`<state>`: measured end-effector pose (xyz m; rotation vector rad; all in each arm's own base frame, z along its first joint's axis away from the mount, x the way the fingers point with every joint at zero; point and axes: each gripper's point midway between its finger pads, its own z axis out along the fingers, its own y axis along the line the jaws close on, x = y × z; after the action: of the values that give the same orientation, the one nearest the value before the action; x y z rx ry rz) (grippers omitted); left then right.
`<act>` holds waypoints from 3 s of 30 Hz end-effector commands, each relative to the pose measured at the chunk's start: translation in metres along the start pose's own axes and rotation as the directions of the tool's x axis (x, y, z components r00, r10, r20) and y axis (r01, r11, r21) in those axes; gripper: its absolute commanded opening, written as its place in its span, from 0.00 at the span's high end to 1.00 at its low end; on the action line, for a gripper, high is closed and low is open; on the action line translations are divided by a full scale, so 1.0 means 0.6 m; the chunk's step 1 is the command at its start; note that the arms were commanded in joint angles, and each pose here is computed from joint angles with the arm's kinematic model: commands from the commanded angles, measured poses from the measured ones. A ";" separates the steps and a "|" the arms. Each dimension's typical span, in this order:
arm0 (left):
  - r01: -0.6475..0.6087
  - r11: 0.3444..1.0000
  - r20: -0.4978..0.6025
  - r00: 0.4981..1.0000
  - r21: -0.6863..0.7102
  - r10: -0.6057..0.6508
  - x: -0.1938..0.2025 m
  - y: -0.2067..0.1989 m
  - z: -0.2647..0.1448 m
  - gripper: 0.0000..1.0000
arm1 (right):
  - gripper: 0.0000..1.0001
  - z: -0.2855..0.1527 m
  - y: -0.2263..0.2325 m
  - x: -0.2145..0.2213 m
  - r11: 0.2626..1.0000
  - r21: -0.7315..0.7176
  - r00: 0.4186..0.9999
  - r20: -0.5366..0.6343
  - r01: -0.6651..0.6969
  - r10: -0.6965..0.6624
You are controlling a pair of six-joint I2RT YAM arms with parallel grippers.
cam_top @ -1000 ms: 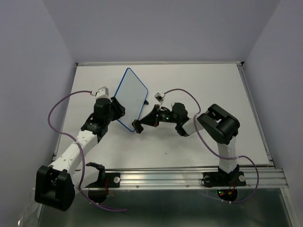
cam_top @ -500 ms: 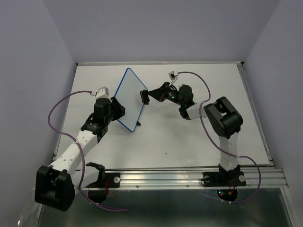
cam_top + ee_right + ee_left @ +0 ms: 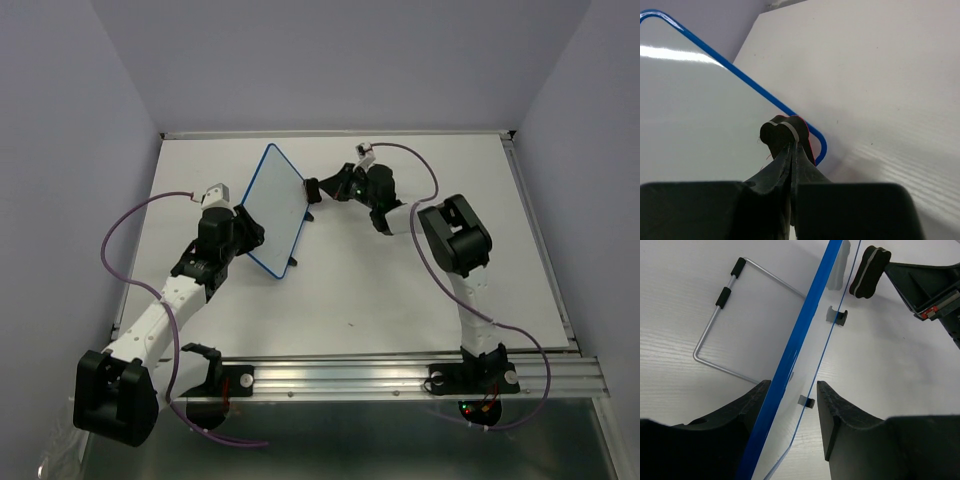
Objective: Erase the whiteboard
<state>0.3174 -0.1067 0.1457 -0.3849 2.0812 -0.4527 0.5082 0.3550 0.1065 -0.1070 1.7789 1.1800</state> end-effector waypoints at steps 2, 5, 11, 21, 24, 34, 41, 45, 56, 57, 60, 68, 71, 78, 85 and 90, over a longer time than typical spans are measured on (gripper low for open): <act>0.001 1.000 0.060 0.998 0.027 -0.002 -0.027 -0.015 -0.008 0.48 | 0.99 0.017 -0.015 -0.043 0.998 -0.006 0.997 0.032 0.069 -0.069; -0.006 1.000 0.054 0.999 0.027 0.004 -0.027 -0.016 -0.006 0.48 | 0.99 0.026 -0.027 -0.032 0.998 -0.002 0.998 0.017 0.061 -0.061; -0.011 1.000 0.045 0.999 0.021 0.011 -0.025 -0.015 -0.001 0.47 | 0.99 0.043 -0.053 -0.013 0.999 0.018 0.999 -0.003 0.039 -0.038; -0.021 1.000 0.025 0.999 0.004 0.021 -0.021 -0.012 0.011 0.47 | 0.99 0.049 -0.030 0.015 0.996 -0.044 0.996 -0.040 0.076 -0.077; -0.025 1.000 0.022 0.999 0.006 0.025 -0.022 -0.014 0.013 0.48 | 0.99 0.046 -0.014 0.029 0.995 -0.057 0.996 -0.046 0.076 -0.079; -0.019 1.000 0.018 1.000 0.003 0.019 -0.018 -0.011 0.012 0.47 | 0.78 0.006 0.026 0.006 0.994 -0.064 0.996 0.017 0.091 -0.090; -0.014 1.000 0.023 1.000 0.005 0.014 -0.018 -0.011 0.008 0.47 | 0.32 -0.035 0.022 -0.022 0.997 0.073 0.997 0.073 -0.004 -0.002; -0.012 1.000 0.025 1.000 0.004 0.012 -0.018 -0.010 0.007 0.47 | 0.31 -0.040 0.021 -0.019 0.993 0.099 0.996 0.064 -0.067 0.061; -0.009 1.000 0.026 1.000 0.006 0.009 -0.017 -0.010 0.006 0.47 | 0.27 -0.038 -0.029 0.045 0.858 0.513 0.999 -0.045 0.035 -0.014; -0.007 1.000 0.027 1.000 0.007 0.007 -0.017 -0.010 0.005 0.48 | 0.27 -0.040 -0.030 0.047 0.846 0.530 0.998 -0.054 0.059 -0.036; -0.007 1.000 0.028 1.000 0.008 0.007 -0.017 -0.010 0.004 0.48 | 0.27 -0.047 -0.042 0.055 0.788 0.607 0.995 -0.063 0.104 -0.083; -0.002 1.000 0.030 1.000 0.016 0.002 -0.017 -0.012 0.002 0.48 | 0.27 -0.061 -0.056 0.068 0.614 0.767 0.980 -0.106 0.187 -0.166; -0.002 1.000 0.032 0.999 0.019 0.001 -0.017 -0.013 0.001 0.48 | 0.28 -0.068 -0.055 0.069 0.585 0.791 0.982 -0.104 0.179 -0.160; 0.002 1.000 0.035 0.999 0.027 -0.003 -0.017 -0.014 -0.003 0.48 | 0.27 -0.070 -0.026 0.036 0.590 0.795 0.983 -0.045 0.142 -0.176; 0.007 1.000 0.042 0.999 0.030 -0.008 -0.019 -0.015 -0.005 0.48 | 0.16 -0.082 -0.007 0.017 0.602 0.794 0.988 0.007 0.088 -0.154; 0.007 0.999 0.038 0.999 0.031 -0.008 -0.017 -0.014 -0.004 0.48 | 0.15 -0.086 -0.018 0.033 0.586 0.809 0.993 0.019 0.052 -0.115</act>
<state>0.3209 -0.1067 0.1485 -0.3912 2.0745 -0.4505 0.4693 0.3227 0.0644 0.3014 2.1037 0.1733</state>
